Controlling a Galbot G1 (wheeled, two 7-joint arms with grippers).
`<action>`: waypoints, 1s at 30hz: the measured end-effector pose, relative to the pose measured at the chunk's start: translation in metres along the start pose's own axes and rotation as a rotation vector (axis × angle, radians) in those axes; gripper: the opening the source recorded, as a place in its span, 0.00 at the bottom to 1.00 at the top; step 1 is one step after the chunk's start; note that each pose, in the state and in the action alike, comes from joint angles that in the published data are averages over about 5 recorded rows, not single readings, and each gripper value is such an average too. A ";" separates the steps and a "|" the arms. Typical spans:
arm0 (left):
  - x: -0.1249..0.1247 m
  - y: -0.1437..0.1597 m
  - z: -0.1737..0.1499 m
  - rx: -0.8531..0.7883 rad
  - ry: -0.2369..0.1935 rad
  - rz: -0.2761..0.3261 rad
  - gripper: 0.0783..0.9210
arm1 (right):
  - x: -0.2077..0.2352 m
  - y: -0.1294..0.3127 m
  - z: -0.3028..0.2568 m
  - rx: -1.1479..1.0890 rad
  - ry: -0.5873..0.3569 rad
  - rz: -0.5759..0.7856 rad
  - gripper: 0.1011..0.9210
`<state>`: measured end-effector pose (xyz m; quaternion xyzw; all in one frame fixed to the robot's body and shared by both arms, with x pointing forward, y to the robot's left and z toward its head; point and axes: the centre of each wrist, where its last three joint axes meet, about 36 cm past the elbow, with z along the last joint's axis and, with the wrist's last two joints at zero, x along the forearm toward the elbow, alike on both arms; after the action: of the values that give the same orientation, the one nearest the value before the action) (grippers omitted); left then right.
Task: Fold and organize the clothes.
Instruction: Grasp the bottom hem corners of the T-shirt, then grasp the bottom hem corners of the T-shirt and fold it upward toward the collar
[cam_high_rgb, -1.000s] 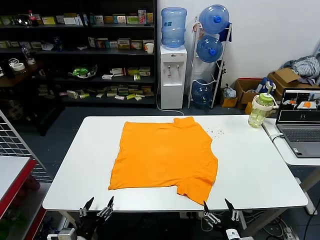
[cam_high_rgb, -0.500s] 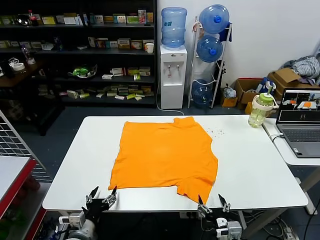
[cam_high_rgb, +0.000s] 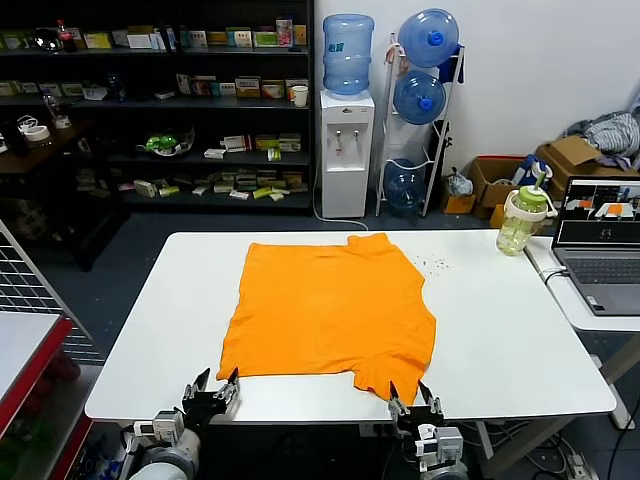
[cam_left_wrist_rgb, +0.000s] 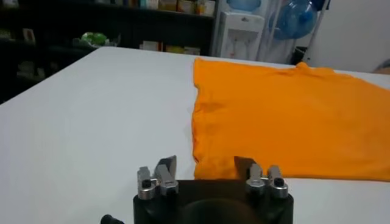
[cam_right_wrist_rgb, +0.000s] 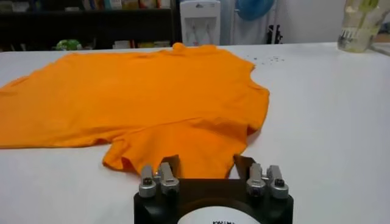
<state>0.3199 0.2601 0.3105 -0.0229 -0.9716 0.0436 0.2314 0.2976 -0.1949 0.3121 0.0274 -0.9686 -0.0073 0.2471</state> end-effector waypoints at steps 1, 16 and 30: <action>0.000 -0.001 0.001 0.000 0.002 0.001 0.53 | 0.000 0.000 0.000 0.001 0.000 0.000 0.38; 0.004 -0.008 0.003 -0.002 0.013 0.015 0.04 | 0.020 -0.006 -0.005 0.005 -0.026 -0.005 0.03; 0.037 -0.007 -0.010 0.000 0.029 0.019 0.02 | 0.086 -0.026 -0.013 0.027 -0.025 -0.011 0.03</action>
<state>0.2909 0.2565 0.3368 -0.0327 -0.9679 0.0457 0.2450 0.2292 -0.2257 0.3638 0.0359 -0.9715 0.0039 0.2344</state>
